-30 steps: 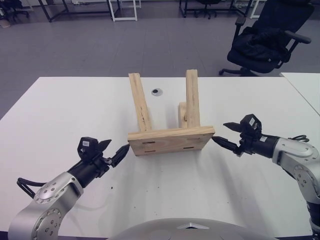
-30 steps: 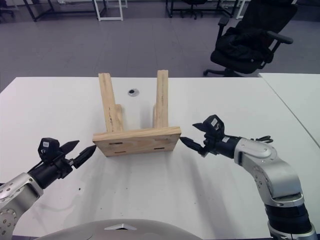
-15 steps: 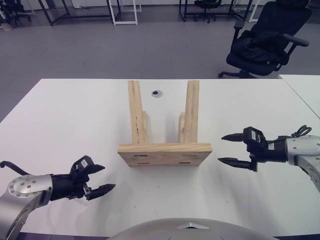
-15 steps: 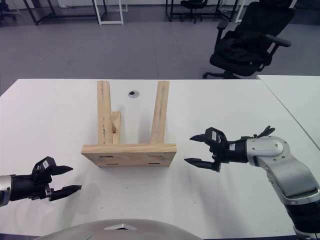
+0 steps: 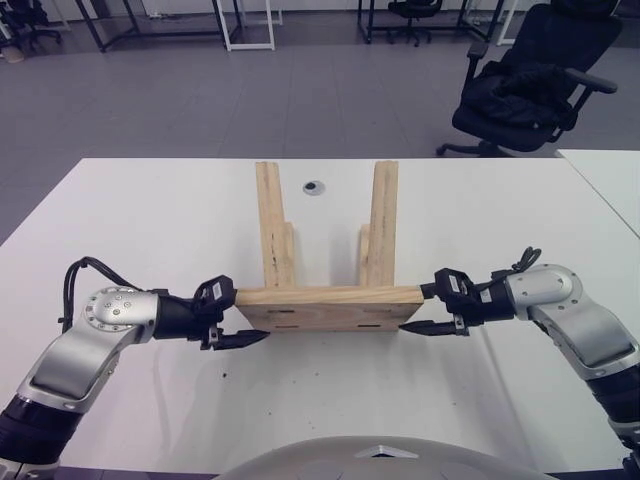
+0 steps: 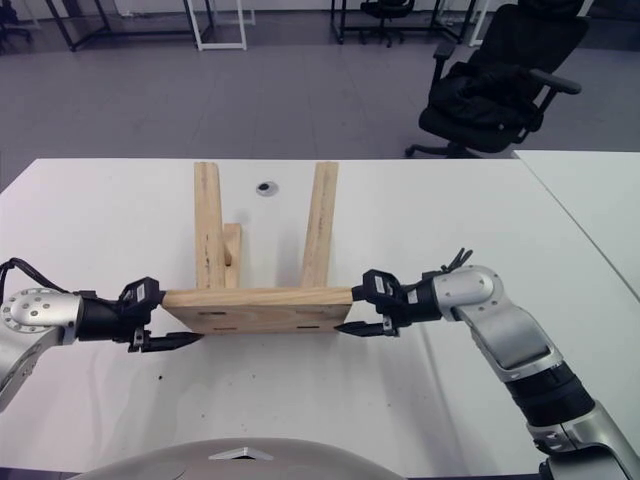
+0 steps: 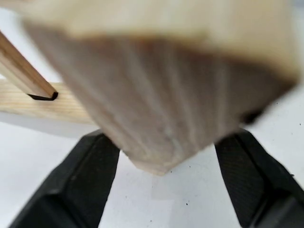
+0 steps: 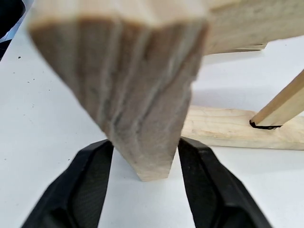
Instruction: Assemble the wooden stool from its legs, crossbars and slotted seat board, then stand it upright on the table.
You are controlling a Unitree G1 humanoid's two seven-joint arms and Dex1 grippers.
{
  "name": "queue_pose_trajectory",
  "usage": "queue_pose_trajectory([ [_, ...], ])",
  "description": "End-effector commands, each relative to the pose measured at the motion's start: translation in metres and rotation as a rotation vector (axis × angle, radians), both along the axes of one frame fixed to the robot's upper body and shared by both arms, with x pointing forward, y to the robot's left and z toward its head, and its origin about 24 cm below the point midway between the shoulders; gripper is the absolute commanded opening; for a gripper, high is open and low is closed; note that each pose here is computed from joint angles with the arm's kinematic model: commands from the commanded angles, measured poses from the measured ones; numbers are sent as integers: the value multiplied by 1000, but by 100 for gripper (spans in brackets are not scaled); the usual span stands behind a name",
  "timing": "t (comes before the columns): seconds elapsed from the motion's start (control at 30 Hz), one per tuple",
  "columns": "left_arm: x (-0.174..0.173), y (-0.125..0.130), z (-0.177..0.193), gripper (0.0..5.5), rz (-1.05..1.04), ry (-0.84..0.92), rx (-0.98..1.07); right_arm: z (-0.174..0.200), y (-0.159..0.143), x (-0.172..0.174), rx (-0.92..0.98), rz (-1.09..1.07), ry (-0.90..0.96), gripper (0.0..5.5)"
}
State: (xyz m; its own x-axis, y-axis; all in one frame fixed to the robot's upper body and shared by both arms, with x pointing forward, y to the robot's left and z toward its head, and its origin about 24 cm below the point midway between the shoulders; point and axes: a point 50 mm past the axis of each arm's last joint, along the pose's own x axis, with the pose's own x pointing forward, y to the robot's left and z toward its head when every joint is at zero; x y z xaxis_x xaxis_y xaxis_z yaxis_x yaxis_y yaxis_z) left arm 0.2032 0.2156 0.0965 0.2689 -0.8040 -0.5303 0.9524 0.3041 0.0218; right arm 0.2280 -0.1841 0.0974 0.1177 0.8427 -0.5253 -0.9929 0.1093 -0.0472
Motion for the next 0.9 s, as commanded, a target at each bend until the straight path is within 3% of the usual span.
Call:
queue_pose_trajectory([
  [0.03,7,-3,7,263,-16,-40,-15,4,2,9,-23,24,-55,178],
  [0.1,5,-2,3,227,-31,-28,4,4,2,10,-22,30,-63,140],
  [0.27,7,0,21,170,-78,-49,0,21,4,15,29,60,-107,137],
  [0.37,12,7,53,163,-91,-76,-22,61,-3,14,99,120,-95,137],
  [0.43,18,12,90,160,-94,-95,-91,108,-13,15,166,171,-61,137],
  [0.5,18,3,127,159,-156,-40,-209,153,-9,11,230,261,56,135],
  [0.63,20,-29,179,150,-328,264,-418,214,20,8,353,447,365,135],
  [0.77,36,-32,216,145,-336,486,-506,227,28,8,313,436,646,134],
  [0.9,49,-15,230,132,-338,722,-678,234,13,5,428,503,990,134],
])
